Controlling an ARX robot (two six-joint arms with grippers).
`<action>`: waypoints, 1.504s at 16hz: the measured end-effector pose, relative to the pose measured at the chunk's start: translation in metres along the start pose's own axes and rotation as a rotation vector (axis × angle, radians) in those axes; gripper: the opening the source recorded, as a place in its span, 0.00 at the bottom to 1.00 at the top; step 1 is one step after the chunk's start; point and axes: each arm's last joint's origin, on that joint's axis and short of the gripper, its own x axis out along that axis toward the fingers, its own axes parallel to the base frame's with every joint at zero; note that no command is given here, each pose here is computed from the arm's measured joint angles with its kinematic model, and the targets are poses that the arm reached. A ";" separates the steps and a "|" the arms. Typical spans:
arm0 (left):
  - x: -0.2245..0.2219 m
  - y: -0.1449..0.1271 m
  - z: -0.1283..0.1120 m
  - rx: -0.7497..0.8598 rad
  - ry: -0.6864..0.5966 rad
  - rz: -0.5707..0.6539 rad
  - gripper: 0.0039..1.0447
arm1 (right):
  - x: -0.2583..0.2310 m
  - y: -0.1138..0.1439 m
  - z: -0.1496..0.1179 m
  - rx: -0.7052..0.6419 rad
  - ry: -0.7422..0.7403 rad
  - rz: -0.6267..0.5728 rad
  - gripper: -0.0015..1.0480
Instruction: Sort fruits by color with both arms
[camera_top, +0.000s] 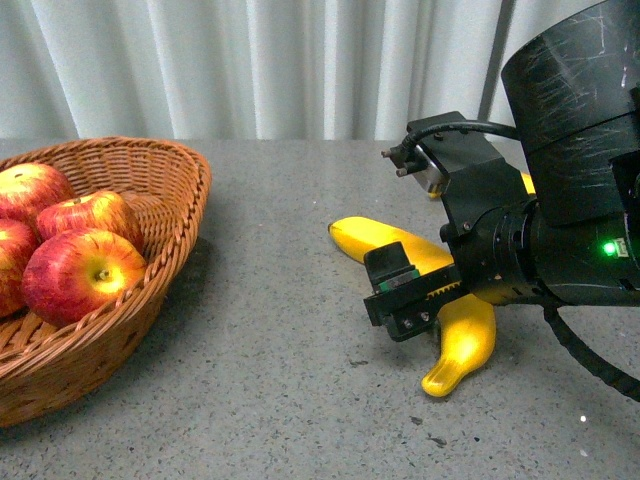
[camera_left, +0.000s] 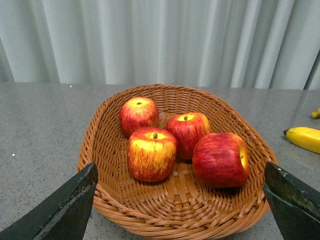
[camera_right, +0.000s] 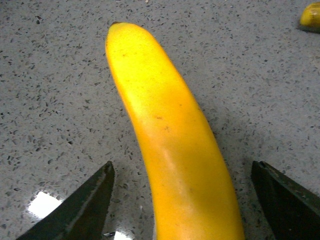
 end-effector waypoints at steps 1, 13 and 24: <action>0.000 0.000 0.000 0.000 0.000 0.000 0.94 | 0.000 0.000 -0.002 -0.007 -0.001 -0.002 0.69; 0.000 0.000 0.000 0.000 0.000 0.000 0.94 | -0.179 -0.118 0.039 0.016 -0.473 -0.100 0.34; 0.000 0.000 0.000 0.000 -0.001 0.000 0.94 | -0.213 -0.248 -0.084 0.017 -0.126 -0.359 0.75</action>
